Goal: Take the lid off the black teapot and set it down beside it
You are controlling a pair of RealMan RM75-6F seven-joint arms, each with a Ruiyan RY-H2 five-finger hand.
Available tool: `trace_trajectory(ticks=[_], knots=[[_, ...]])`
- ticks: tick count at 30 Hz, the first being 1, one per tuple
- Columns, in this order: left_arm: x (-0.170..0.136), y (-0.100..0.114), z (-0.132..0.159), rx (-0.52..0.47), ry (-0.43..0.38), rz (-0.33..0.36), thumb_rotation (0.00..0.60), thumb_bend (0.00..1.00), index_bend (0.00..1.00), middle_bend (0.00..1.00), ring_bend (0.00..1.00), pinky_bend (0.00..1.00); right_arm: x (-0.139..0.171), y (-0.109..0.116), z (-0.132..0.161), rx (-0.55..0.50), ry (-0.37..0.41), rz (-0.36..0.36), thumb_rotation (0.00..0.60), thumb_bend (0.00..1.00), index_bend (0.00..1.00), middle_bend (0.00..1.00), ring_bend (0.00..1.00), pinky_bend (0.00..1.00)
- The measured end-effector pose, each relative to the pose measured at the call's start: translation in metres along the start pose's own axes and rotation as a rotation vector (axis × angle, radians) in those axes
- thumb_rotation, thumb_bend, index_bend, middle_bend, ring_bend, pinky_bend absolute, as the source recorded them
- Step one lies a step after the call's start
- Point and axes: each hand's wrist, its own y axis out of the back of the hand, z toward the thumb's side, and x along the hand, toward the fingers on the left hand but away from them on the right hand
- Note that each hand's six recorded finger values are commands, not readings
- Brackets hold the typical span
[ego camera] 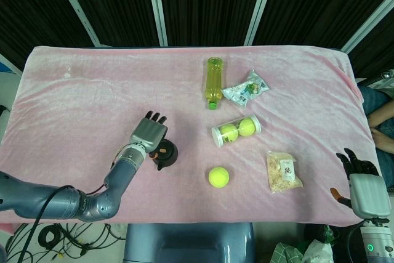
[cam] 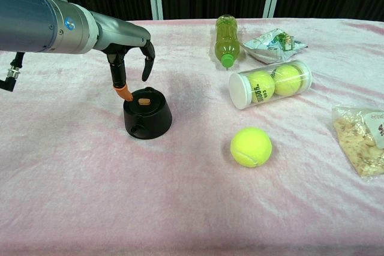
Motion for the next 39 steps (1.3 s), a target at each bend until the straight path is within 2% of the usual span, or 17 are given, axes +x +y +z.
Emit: trace_trajectory(ticks=[15,21,25,32,39], knots=[[-0.005,-0.002,0.004,0.003,-0.025,0.022,0.600,0.18,0.43,0.09,0.00,0.00,0.001,0.000,0.000,-0.005,0.005,0.000,0.600,0.10,0.19,0.10,0.27,0.22],[0.000,-0.005,-0.001,-0.004,-0.012,0.032,0.600,0.18,0.44,0.09,0.00,0.00,0.000,0.000,0.000,-0.003,0.003,0.003,0.600,0.10,0.19,0.10,0.27,0.22],[0.001,-0.009,-0.002,0.001,-0.013,0.034,0.600,0.23,0.44,0.09,0.00,0.00,0.001,0.001,-0.001,-0.010,-0.001,0.001,0.600,0.10,0.19,0.10,0.27,0.22],[0.002,-0.012,0.008,0.014,-0.041,0.048,0.600,0.24,0.47,0.09,0.00,0.00,0.001,0.001,-0.001,-0.016,0.004,0.003,0.600,0.10,0.19,0.10,0.27,0.22],[0.008,-0.021,0.011,0.042,-0.035,0.053,0.600,0.24,0.48,0.09,0.00,0.00,0.001,0.002,-0.001,-0.020,0.004,0.003,0.600,0.10,0.19,0.10,0.27,0.22]])
